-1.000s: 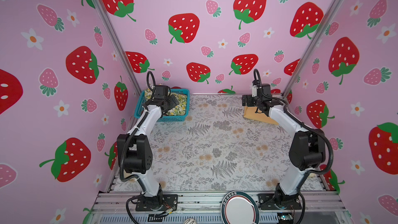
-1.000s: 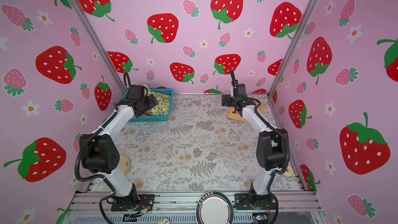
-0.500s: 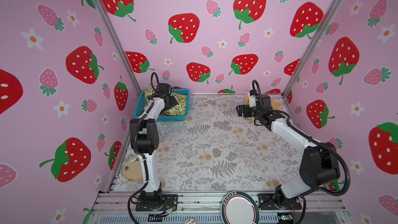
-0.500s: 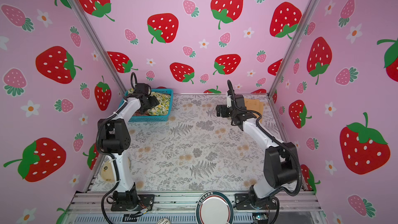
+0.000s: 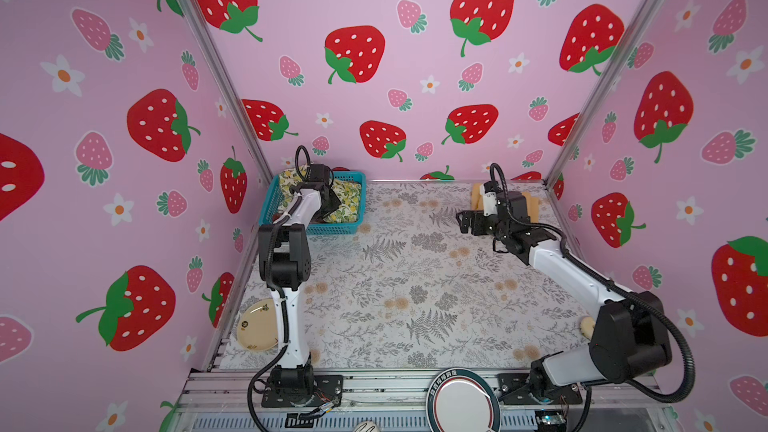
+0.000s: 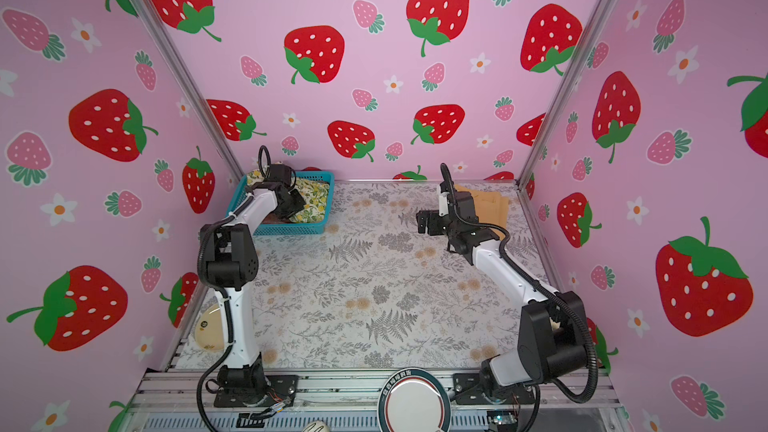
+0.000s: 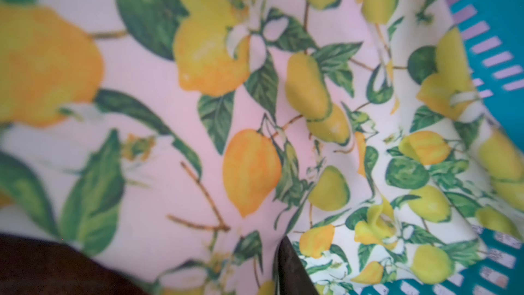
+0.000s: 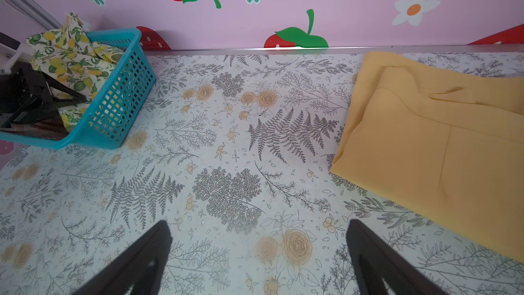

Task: Fold and stack the skirts
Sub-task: 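Release the skirt with the right gripper while the left gripper reaches into the basket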

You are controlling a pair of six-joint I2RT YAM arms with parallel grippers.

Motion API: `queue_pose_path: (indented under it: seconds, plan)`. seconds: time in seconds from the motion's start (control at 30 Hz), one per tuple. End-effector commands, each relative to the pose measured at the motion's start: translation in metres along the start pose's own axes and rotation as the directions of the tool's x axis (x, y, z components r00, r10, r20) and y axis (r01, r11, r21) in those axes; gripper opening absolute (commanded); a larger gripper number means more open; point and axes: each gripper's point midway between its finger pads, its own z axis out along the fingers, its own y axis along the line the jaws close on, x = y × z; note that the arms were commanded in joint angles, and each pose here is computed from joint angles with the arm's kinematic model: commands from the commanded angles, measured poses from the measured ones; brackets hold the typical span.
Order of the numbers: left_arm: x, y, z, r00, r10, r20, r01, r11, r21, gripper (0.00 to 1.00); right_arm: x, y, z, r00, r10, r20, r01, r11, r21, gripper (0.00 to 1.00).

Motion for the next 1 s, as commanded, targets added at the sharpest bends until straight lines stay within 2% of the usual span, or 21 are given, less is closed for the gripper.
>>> queue_pose_path:
  seconds: [0.0,0.03,0.07,0.33,0.53,0.77,0.97]
  plan:
    - [-0.012,-0.015,-0.014,0.999,-0.017,0.027,0.015,0.998,0.064,0.12,0.002,0.005,-0.005,1.000,0.018,0.015,-0.018,1.000,-0.019,0.99]
    - [-0.012,-0.018,-0.017,0.999,-0.016,0.029,0.014,0.997,0.076,0.09,0.003,0.005,-0.005,1.000,0.020,0.013,-0.019,1.000,-0.020,1.00]
    - [-0.013,-0.019,-0.021,0.999,-0.019,0.030,0.017,0.996,0.085,0.00,0.005,0.006,-0.005,1.000,0.021,0.009,-0.020,1.000,-0.021,1.00]
    - [-0.025,-0.040,-0.075,0.996,-0.031,0.085,0.012,0.977,0.211,0.00,0.008,0.008,-0.005,1.000,0.018,0.009,-0.018,0.999,-0.028,1.00]
    - [-0.026,-0.062,-0.135,0.991,-0.066,0.112,0.019,0.926,0.378,0.00,0.010,0.005,-0.007,1.000,0.010,0.014,-0.010,1.000,-0.010,1.00]
    - [0.001,-0.086,-0.219,0.989,-0.043,0.143,-0.040,0.845,0.534,0.00,-0.002,0.003,-0.012,0.999,0.002,0.047,-0.002,1.000,0.009,1.00]
    - [0.061,-0.116,-0.272,0.985,0.074,0.155,-0.155,0.771,0.618,0.00,-0.005,-0.001,-0.020,0.997,0.023,0.075,-0.025,0.999,0.033,1.00]
